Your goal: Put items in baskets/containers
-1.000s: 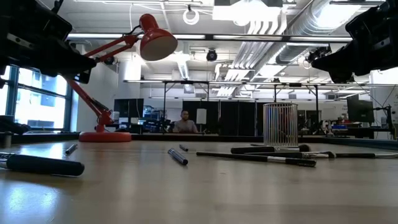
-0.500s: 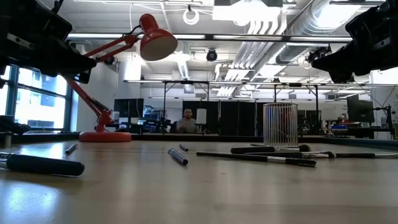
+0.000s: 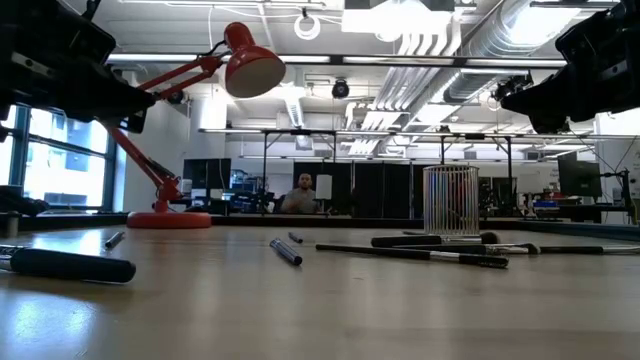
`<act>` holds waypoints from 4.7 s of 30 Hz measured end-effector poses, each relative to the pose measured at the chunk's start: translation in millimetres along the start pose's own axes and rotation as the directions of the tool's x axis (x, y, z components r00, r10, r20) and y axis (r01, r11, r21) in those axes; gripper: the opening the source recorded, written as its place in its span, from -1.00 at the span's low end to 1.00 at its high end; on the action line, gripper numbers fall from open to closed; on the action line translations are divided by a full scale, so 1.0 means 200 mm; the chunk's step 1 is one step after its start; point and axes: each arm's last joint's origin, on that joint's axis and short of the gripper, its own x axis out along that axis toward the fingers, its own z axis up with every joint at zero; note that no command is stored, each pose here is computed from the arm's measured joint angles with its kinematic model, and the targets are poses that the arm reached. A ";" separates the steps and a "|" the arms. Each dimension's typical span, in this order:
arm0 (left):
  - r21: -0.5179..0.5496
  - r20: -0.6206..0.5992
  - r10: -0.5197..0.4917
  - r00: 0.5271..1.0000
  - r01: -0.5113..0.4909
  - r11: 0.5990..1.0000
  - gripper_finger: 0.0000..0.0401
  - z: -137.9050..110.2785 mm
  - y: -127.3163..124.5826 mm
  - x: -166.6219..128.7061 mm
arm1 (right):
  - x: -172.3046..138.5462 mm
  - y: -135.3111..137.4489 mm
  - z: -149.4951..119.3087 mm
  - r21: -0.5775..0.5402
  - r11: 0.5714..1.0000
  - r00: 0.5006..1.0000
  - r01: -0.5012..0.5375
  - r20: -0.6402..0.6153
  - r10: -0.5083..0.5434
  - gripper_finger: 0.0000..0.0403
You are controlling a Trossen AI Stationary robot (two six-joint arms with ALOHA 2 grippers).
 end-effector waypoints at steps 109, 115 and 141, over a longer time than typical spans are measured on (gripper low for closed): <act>0.304 -0.872 -0.002 0.490 0.544 0.782 -0.40 0.05 0.03 1.27 | 0.00 0.00 0.01 0.001 1.000 1.000 0.000 0.014 0.000 -0.98; 0.302 -0.873 -0.002 0.487 0.545 0.783 -0.42 0.04 0.03 1.27 | 0.00 0.00 0.01 0.001 1.000 1.000 0.001 0.014 -0.001 -0.98; 0.277 -0.895 0.021 0.446 0.516 0.811 -0.99 0.07 0.03 1.27 | 0.00 0.00 0.01 0.001 1.000 1.000 0.001 0.014 -0.001 -0.98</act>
